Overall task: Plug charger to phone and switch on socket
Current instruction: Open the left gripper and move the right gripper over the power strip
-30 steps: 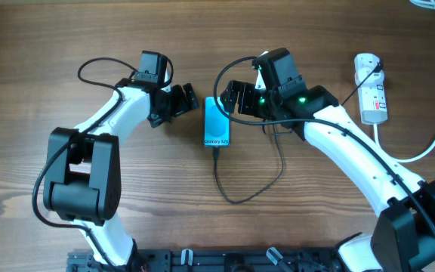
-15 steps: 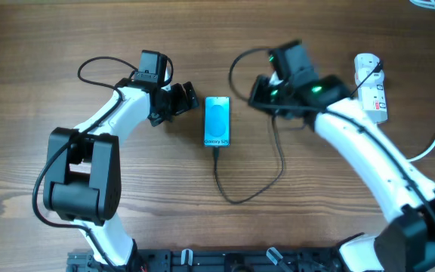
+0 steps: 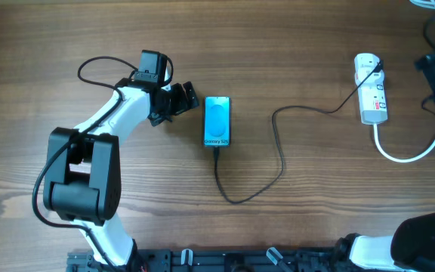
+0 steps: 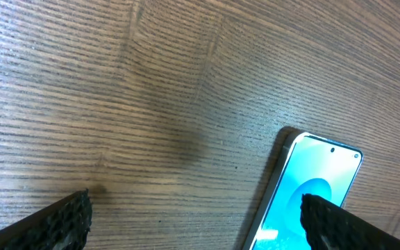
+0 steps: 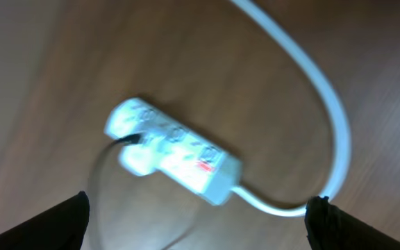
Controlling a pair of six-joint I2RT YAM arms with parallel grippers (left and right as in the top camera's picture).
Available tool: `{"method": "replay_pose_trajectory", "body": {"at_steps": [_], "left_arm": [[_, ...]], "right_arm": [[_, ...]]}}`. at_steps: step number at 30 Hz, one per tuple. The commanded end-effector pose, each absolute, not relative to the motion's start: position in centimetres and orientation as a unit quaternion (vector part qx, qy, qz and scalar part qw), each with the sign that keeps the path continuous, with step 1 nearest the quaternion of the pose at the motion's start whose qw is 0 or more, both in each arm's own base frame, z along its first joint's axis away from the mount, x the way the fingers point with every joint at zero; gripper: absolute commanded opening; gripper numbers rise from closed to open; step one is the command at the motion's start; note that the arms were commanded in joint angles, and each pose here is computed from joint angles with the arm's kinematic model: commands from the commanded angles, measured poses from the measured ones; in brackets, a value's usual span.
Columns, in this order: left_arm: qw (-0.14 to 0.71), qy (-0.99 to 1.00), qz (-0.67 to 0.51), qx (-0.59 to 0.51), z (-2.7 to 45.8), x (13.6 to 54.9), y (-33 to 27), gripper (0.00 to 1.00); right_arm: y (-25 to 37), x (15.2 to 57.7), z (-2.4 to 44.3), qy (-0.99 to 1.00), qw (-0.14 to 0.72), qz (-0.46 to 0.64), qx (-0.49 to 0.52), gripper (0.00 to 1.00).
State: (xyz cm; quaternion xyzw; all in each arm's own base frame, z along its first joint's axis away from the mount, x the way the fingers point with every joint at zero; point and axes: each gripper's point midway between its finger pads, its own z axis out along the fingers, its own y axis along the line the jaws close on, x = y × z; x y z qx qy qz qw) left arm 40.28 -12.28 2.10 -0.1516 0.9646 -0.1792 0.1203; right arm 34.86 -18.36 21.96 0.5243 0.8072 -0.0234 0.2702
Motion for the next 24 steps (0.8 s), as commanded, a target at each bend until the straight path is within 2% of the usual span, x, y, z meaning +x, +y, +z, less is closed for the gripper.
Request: {"method": "replay_pose_trajectory", "body": {"at_steps": [1,8,10,16,24], "left_arm": [[0.118,0.966,-0.173,-0.152,1.6,40.3,-12.0,1.00],[0.115,0.966,-0.172,-0.153,1.6,40.1,-12.0,1.00],[0.129,0.962,-0.183,-0.157,3.0,40.7,-11.6,1.00],[0.213,0.934,-0.206,-0.200,10.0,42.7,-6.8,1.00],[0.216,0.931,-0.202,-0.213,10.2,42.8,-5.6,1.00]], "right_arm": [[-20.2,32.5,19.5,0.801,0.239,-0.080,0.544,1.00],[-20.0,33.2,11.1,0.814,0.209,-0.069,0.537,1.00],[-18.2,36.1,9.1,0.862,0.213,-0.002,0.459,1.00],[-18.4,37.8,5.1,0.877,0.196,0.010,0.438,1.00],[-19.7,39.7,1.7,0.874,0.209,0.001,0.439,1.00]]}}
